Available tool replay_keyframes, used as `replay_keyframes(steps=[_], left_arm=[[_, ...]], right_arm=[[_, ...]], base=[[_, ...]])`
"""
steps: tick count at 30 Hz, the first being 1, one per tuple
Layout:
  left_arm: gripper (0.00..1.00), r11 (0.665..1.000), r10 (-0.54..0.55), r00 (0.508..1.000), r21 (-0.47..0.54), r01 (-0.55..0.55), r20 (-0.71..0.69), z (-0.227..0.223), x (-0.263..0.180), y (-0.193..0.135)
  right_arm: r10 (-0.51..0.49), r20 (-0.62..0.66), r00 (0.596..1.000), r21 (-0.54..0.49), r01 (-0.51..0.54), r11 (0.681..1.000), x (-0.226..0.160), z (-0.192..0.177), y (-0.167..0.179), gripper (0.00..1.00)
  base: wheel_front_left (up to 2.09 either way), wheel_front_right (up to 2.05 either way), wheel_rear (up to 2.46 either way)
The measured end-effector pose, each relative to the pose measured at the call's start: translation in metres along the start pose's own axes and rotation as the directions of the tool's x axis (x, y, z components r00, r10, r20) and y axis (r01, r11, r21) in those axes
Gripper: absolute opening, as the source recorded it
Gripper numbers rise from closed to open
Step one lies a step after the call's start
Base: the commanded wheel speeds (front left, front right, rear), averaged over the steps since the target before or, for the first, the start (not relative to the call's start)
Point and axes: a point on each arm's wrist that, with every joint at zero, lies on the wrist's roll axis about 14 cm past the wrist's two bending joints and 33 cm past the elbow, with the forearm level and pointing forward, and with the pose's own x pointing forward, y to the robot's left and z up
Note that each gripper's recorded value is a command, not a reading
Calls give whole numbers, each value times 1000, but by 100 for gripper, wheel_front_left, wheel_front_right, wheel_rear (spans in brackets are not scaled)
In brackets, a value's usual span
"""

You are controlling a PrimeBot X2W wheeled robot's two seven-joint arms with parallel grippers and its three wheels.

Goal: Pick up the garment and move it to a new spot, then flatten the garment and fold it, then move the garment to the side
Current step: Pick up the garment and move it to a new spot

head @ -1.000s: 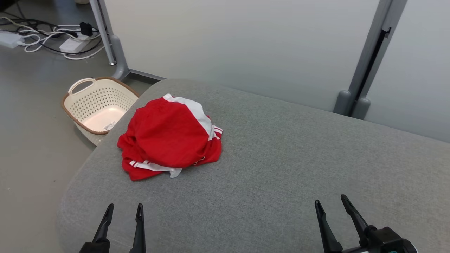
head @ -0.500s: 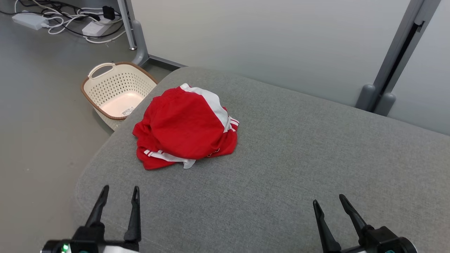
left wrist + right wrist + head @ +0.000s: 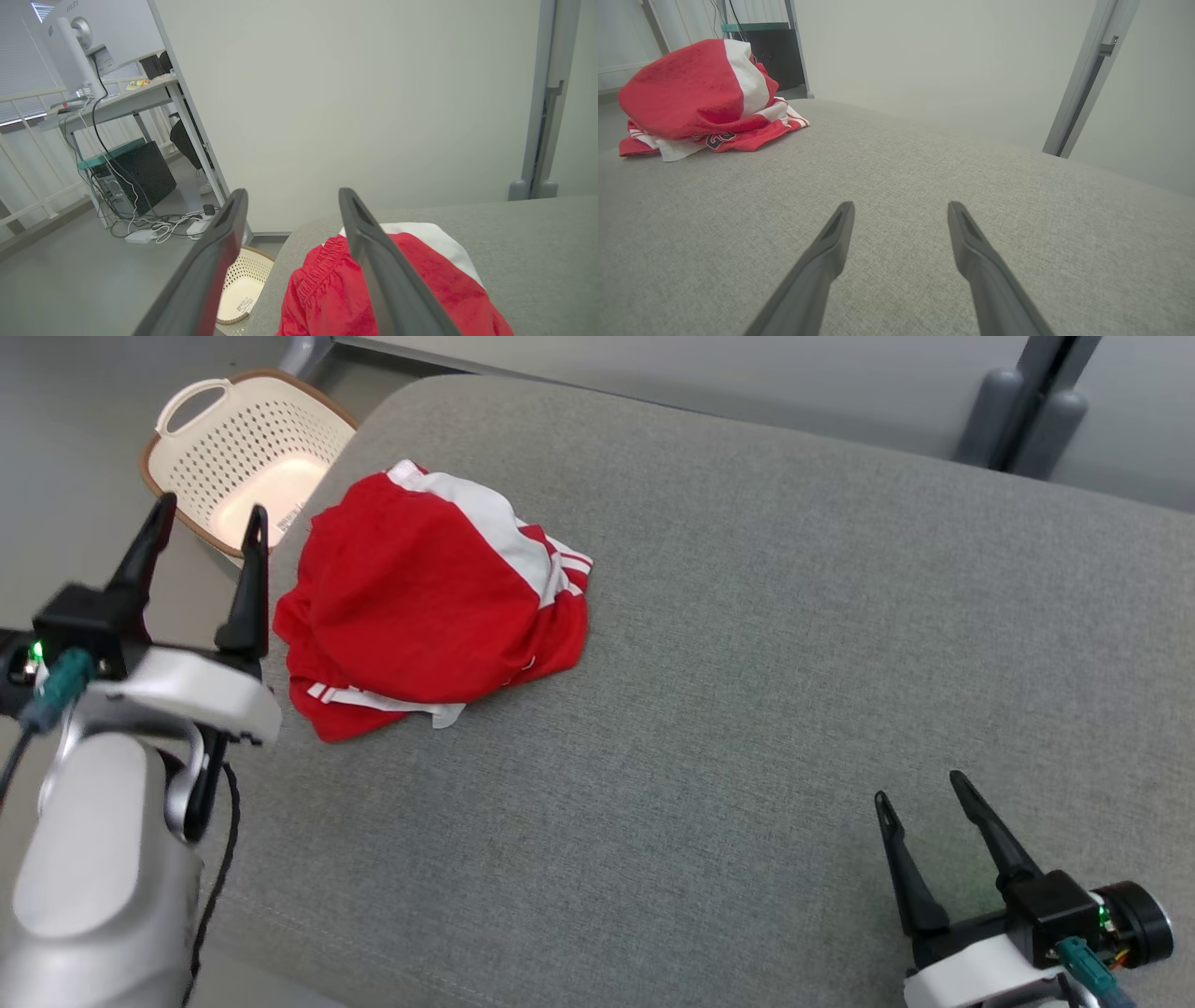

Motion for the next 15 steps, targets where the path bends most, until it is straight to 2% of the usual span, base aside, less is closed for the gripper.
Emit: replay_keyframes(steps=[3,5,9,13,15], left_arm=[[100,999,-30,990,-17,28,-138,-22,38,-5],[100,997,-69,966,-39,61,-249,-42,55,-17],[100,990,-133,900,-101,100,-415,-82,72,-39],[100,981,-187,837,-138,135,-515,-119,75,-60],[100,974,-224,779,-148,170,-586,-149,68,-76]], right_arm=[[-28,-14,1000,-6,27,1000,3,-9,-18,100],[-45,-22,999,-7,45,999,4,-14,-29,100],[-87,-41,995,-6,87,996,1,-25,-48,100],[-130,-68,989,4,130,991,-6,-38,-64,100],[-144,-89,986,17,146,989,-9,-48,-70,100]], base=[[0,0,0],[0,0,0],[0,0,0],[0,0,0],[0,0,0]])
